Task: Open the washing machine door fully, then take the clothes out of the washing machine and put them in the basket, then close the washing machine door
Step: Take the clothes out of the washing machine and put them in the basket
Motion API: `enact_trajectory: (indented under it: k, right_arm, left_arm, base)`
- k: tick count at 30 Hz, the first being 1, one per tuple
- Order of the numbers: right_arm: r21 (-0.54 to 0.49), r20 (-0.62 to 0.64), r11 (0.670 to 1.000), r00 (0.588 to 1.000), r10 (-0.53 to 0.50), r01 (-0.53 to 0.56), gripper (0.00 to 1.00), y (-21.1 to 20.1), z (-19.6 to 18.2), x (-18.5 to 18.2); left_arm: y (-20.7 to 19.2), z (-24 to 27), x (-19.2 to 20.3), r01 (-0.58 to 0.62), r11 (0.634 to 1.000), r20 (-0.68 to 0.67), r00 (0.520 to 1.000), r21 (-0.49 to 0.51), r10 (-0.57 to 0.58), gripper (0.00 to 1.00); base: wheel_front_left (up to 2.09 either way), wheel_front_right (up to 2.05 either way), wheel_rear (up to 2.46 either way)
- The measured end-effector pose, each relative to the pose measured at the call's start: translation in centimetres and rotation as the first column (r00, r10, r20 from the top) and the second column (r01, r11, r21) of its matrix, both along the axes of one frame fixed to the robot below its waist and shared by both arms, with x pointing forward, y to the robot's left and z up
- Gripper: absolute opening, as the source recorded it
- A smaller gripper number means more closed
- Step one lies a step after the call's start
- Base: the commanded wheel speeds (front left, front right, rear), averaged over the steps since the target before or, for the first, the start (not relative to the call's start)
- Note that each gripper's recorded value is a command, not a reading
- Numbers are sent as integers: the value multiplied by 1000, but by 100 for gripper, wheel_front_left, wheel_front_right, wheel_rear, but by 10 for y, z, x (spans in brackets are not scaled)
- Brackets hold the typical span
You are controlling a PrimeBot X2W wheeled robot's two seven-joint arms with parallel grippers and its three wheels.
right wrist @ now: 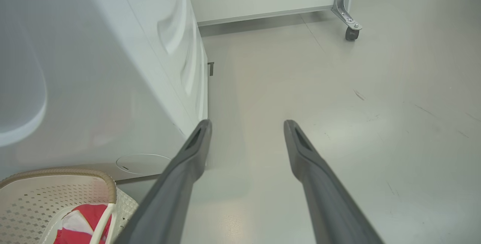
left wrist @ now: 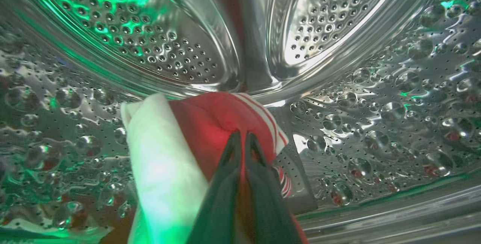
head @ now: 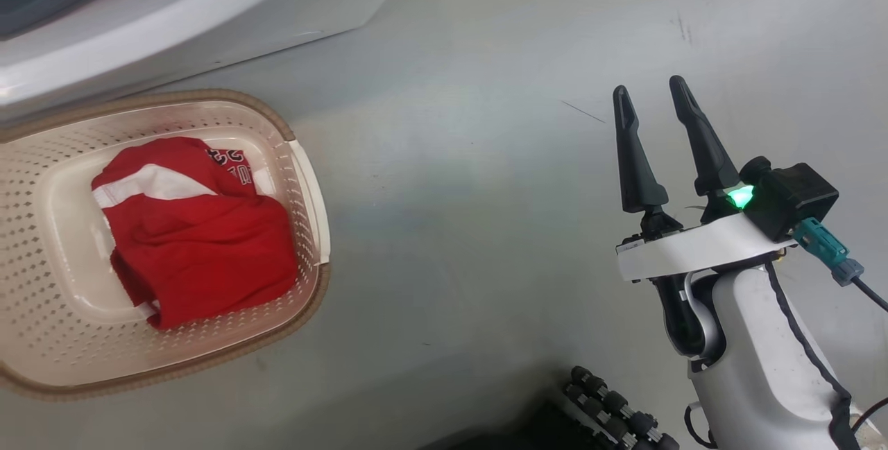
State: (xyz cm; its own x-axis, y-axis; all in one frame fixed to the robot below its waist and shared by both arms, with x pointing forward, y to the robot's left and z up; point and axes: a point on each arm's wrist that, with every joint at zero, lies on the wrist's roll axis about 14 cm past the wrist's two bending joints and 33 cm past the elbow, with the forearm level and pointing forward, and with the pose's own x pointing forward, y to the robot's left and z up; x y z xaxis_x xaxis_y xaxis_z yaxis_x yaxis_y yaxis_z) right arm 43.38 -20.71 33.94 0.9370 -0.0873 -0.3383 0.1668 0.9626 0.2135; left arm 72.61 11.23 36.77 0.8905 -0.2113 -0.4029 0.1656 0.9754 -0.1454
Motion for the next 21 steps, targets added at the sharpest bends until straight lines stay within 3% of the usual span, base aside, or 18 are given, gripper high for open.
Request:
enact_trajectory:
  k: [9, 21]
  right_arm:
    - [-11, 32, 1000, 999, 28, -28, 100, 7, 7, 9]
    - [-30, 80, 997, 994, 76, -73, 100, 16, 23, 15]
  left_arm:
    - [6, 18, -25, -23, 999, 138, 990, -47, 29, 0]
    - [5, 31, -88, -37, 994, 250, 966, -106, 62, 0]
  base:
    - [0, 0, 0]
    - [0, 0, 0]
